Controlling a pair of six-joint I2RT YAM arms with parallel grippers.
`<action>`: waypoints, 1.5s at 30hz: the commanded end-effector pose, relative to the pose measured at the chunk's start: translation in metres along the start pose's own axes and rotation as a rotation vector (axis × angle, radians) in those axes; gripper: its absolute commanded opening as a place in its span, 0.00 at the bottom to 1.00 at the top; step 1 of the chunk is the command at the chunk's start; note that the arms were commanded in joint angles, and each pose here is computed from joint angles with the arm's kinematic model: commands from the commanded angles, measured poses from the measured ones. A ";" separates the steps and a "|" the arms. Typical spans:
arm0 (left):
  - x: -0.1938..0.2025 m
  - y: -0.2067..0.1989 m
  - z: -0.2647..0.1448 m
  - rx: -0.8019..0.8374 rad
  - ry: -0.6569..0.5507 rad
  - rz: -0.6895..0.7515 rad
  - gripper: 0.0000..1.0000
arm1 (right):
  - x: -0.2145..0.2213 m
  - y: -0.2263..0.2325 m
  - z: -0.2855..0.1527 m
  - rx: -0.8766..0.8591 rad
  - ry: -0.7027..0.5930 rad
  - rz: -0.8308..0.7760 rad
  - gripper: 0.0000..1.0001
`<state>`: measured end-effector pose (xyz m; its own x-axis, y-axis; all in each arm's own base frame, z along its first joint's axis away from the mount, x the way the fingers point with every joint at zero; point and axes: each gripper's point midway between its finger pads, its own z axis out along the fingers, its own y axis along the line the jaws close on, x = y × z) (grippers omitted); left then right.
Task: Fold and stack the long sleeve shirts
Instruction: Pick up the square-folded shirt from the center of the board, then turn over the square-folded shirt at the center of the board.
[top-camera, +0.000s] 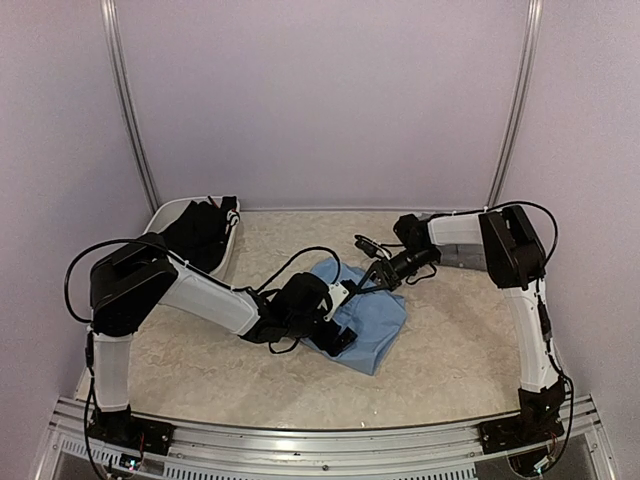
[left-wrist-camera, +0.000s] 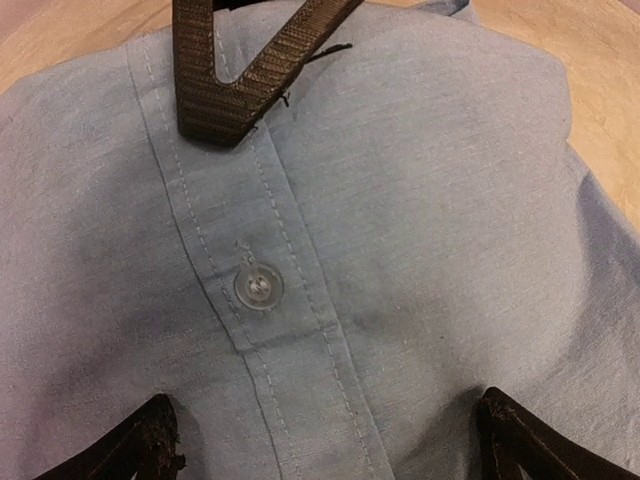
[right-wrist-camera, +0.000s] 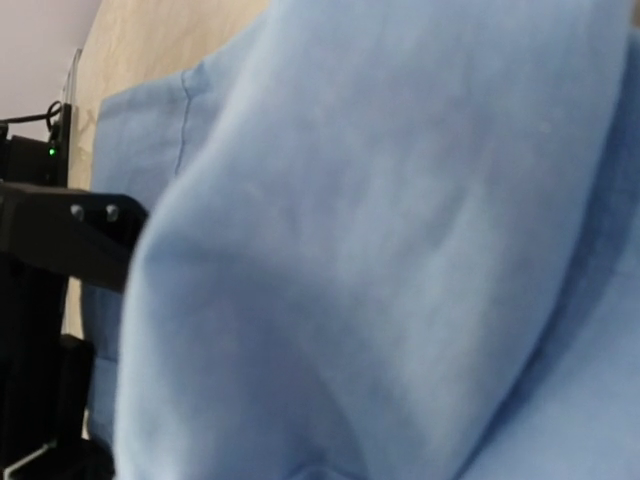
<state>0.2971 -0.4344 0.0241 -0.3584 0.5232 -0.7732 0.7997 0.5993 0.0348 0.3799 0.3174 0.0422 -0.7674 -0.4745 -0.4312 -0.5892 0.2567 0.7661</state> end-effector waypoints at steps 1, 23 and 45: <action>0.013 0.000 -0.005 -0.013 0.037 0.022 0.99 | 0.022 -0.004 0.018 -0.045 0.059 0.063 0.58; -0.093 0.054 -0.108 -0.208 -0.279 -0.204 0.99 | -0.034 0.047 -0.087 0.323 -0.147 -0.013 0.00; -0.070 0.172 -0.210 -0.434 -0.278 -0.459 0.99 | -0.054 0.070 -0.088 1.756 0.115 -0.342 0.00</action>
<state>0.3587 -0.2660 0.2235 -0.4088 0.0277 -0.9122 0.3825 0.9127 -0.1437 0.4166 0.2899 0.1987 -0.5615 -0.6394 -0.5252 -0.4210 0.7672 -0.4839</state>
